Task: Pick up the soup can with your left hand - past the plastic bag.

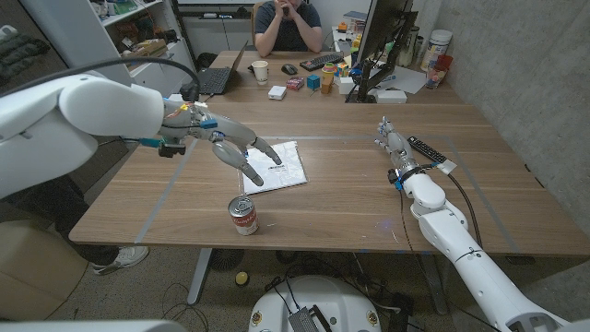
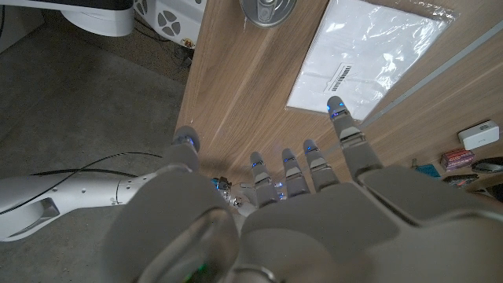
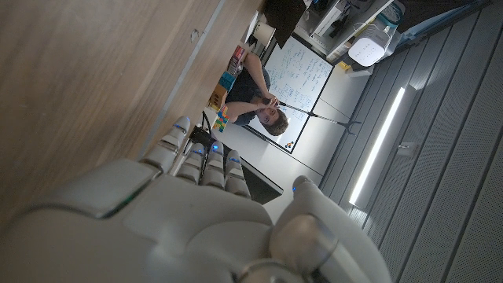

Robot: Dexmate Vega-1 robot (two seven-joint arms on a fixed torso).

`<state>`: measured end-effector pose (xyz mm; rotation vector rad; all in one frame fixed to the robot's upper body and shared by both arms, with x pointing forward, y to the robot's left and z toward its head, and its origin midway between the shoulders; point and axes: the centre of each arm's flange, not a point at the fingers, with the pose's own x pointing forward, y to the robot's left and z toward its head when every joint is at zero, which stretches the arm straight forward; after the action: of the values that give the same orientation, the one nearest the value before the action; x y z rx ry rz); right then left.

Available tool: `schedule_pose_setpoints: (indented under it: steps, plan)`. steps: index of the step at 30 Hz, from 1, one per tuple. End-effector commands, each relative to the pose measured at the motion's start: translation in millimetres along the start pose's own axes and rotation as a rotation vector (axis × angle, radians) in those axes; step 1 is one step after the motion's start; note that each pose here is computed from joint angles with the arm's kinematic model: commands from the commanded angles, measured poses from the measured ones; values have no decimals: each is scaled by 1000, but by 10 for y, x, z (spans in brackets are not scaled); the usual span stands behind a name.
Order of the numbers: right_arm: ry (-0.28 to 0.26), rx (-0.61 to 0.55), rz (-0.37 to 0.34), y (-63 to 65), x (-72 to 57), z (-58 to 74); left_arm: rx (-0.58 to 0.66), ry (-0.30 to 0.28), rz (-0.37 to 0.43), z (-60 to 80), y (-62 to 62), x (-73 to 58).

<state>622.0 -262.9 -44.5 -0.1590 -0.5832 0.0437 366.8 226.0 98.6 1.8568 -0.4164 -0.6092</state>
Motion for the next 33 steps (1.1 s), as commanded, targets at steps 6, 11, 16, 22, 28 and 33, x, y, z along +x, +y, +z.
schedule_pose_setpoints:
  steps: [6,11,16,22,28,33]
  plan:
    - [-31,-68,-10,-20,93,237,27,62,-53,62,-101,140]
    - [-54,-84,-15,-11,109,329,33,67,-92,62,-145,234]
    - [-67,-89,-20,-6,123,370,35,78,-136,47,-231,363]
    - [-57,-105,-12,28,126,379,46,101,-163,49,-296,414]
    - [-54,-114,-11,30,140,391,34,98,-210,31,-376,495]
    - [-53,-113,-7,26,146,378,27,100,-236,41,-438,526]
